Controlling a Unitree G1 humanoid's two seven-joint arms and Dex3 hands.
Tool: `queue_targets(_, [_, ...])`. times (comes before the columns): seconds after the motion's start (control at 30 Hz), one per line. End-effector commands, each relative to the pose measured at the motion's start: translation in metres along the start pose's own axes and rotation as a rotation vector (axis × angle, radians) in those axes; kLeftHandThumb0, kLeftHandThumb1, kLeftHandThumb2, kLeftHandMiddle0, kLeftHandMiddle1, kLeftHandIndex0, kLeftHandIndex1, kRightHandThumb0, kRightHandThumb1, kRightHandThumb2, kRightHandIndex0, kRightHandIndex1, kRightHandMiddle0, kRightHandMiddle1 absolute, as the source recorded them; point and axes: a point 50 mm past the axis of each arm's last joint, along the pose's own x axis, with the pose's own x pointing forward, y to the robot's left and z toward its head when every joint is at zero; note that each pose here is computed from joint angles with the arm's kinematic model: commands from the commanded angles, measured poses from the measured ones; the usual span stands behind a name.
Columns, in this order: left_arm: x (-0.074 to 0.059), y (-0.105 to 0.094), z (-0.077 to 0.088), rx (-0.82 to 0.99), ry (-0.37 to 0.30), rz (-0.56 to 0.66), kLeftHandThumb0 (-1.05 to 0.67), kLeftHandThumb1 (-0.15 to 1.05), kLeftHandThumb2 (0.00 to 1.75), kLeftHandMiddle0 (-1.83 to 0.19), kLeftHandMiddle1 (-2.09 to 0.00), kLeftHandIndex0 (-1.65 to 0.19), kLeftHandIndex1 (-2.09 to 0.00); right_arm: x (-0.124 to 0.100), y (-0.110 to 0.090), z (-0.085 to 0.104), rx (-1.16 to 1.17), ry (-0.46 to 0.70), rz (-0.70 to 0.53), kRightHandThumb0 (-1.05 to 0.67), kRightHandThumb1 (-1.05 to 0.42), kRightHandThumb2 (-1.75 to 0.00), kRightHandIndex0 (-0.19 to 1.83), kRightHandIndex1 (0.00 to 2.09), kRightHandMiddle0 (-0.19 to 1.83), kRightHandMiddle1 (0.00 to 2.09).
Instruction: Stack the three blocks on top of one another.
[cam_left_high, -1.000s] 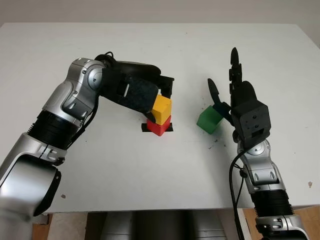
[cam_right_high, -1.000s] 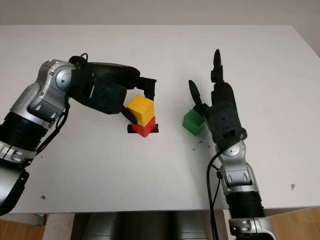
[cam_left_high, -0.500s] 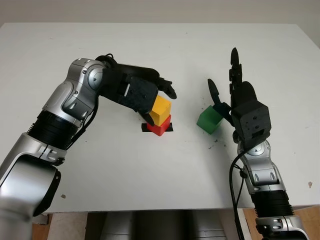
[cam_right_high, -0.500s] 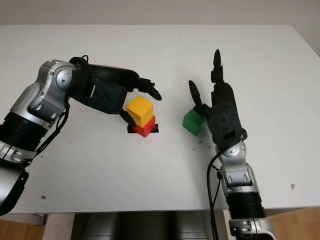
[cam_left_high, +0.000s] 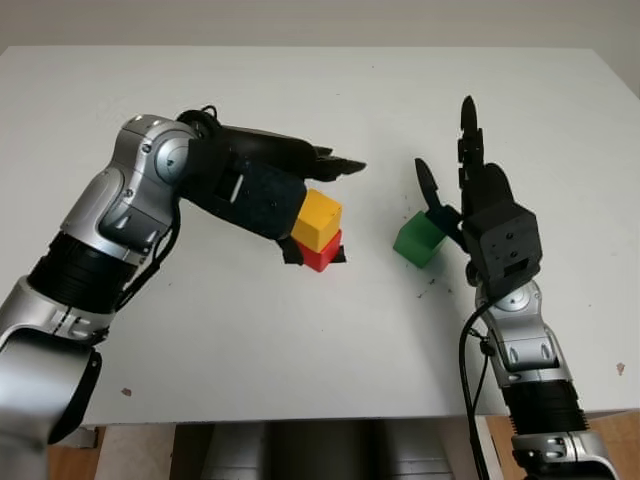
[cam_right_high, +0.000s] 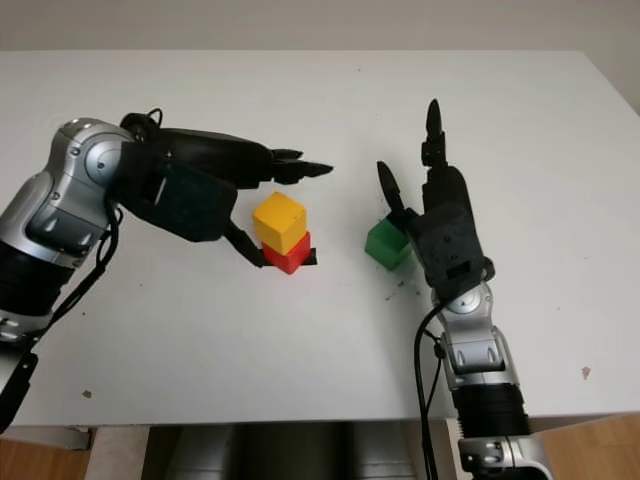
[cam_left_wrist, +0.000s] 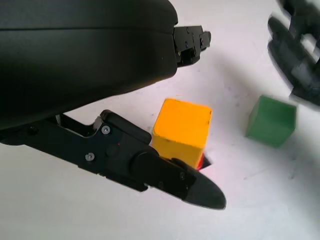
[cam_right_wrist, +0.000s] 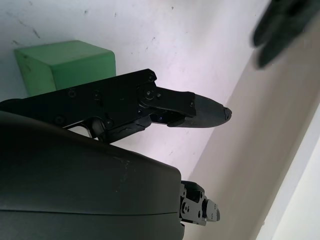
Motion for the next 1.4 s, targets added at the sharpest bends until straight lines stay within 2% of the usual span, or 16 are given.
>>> queue_targets(0.0, [-0.019, 0.007, -0.007, -0.057, 0.001, 0.063, -0.90, 1.03, 0.17, 0.19, 0.00, 0.19, 0.00, 0.003, -0.009, 0.009, -0.024, -0.033, -0.010, -0.61, -1.05, -0.54, -0.13, 0.06, -0.11, 0.06])
queue_targets(0.13, [-0.045, 0.004, -0.027, -0.216, -0.010, 0.212, -0.95, 1.05, 0.42, 0.19, 0.00, 0.19, 0.00, 0.008, -0.016, 0.019, -0.026, -0.087, 0.020, -0.62, -1.05, -0.55, -0.13, 0.06, -0.12, 0.06])
queue_targets(0.17, [-0.049, 0.002, -0.031, -0.246, -0.009, 0.247, -0.95, 1.05, 0.54, 0.19, 0.00, 0.19, 0.00, 0.009, -0.018, 0.022, -0.020, -0.093, 0.030, -0.62, -1.05, -0.54, -0.13, 0.06, -0.12, 0.05])
queue_targets(0.27, [-0.061, -0.009, -0.045, -0.345, -0.011, 0.376, -0.91, 1.05, 0.68, 0.19, 0.00, 0.19, 0.00, 0.016, -0.027, 0.031, -0.044, -0.127, 0.090, -0.66, -1.05, -0.52, -0.11, 0.07, -0.09, 0.07])
queue_targets(0.4, [-0.069, -0.025, -0.060, -0.490, -0.030, 0.535, -0.87, 1.05, 0.67, 0.19, 0.00, 0.19, 0.00, 0.022, -0.040, 0.041, -0.082, -0.158, 0.179, -0.69, -1.05, -0.42, -0.05, 0.10, -0.04, 0.08])
queue_targets(0.47, [-0.072, -0.034, -0.067, -0.573, -0.044, 0.614, -0.85, 1.05, 0.66, 0.19, 0.00, 0.19, 0.00, 0.025, -0.047, 0.047, -0.073, -0.173, 0.230, -0.67, -1.05, -0.30, -0.05, 0.09, -0.03, 0.09])
queue_targets(0.5, [-0.072, -0.040, -0.071, -0.624, -0.046, 0.655, -0.83, 1.05, 0.65, 0.19, 0.00, 0.19, 0.00, 0.027, -0.051, 0.050, -0.073, -0.178, 0.254, -0.64, -1.04, -0.19, -0.05, 0.09, -0.02, 0.08])
queue_targets(0.6, [-0.072, -0.060, -0.084, -0.728, 0.013, 0.739, -0.83, 1.05, 0.64, 0.19, 0.00, 0.19, 0.00, 0.033, -0.065, 0.063, -0.107, -0.176, 0.340, -0.54, -0.93, -0.06, -0.02, 0.09, 0.02, 0.10])
queue_targets(0.67, [-0.071, -0.069, -0.090, -0.767, 0.031, 0.764, -0.82, 1.05, 0.64, 0.19, 0.00, 0.19, 0.00, 0.035, -0.072, 0.069, -0.161, -0.175, 0.370, -0.51, -0.89, -0.04, 0.01, 0.10, 0.05, 0.11])
queue_targets(0.87, [-0.065, -0.106, -0.110, -0.910, 0.089, 0.797, -0.82, 1.05, 0.65, 0.19, 0.00, 0.19, 0.00, 0.044, -0.091, 0.090, -0.348, -0.167, 0.464, -0.41, -0.72, -0.04, 0.25, 0.17, 0.32, 0.13])
queue_targets(1.0, [-0.057, -0.120, -0.112, -0.970, 0.088, 0.821, -0.81, 1.05, 0.67, 0.19, 0.00, 0.19, 0.00, 0.048, -0.096, 0.103, -0.496, -0.148, 0.510, -0.40, -0.68, -0.04, 0.36, 0.16, 0.42, 0.10])
queue_targets(1.17, [-0.047, -0.133, -0.111, -1.045, 0.084, 0.852, -0.84, 1.05, 0.68, 0.19, 0.00, 0.19, 0.00, 0.046, -0.097, 0.117, -0.818, -0.176, 0.580, -0.53, -0.68, -0.06, 0.49, 0.14, 0.56, 0.08])
queue_targets(1.37, [-0.042, -0.135, -0.108, -1.069, 0.084, 0.865, -0.85, 1.05, 0.68, 0.19, 0.00, 0.19, 0.00, 0.039, -0.093, 0.121, -1.013, -0.229, 0.621, -0.57, -0.67, -0.05, 0.56, 0.12, 0.63, 0.08])
